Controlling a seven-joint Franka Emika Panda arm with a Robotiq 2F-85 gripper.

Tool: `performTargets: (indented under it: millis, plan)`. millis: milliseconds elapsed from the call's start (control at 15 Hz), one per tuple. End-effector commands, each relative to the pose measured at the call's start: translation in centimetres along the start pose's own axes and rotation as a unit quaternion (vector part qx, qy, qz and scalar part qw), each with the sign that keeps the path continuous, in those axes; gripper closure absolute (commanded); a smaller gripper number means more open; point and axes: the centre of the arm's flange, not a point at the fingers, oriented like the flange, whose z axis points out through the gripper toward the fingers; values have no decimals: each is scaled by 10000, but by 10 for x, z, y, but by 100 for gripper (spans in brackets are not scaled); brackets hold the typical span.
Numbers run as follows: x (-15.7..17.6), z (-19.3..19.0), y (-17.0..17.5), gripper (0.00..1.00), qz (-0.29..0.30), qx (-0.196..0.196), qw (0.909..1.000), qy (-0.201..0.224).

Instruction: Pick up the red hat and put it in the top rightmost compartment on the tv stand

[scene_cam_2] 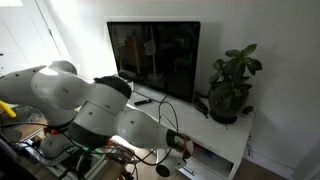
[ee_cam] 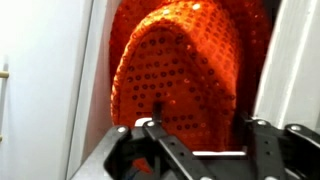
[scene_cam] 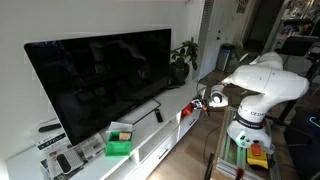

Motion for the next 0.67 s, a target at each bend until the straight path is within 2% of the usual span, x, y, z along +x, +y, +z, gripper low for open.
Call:
performTargets:
  millis: [0, 333, 600]
  plan:
    - [6, 9, 5, 2, -107, -102, 9999, -15]
    - [12, 1, 2, 0, -360, -184, 9990, -168]
    - [22, -14, -5, 0, -709, -463, 9964, -84]
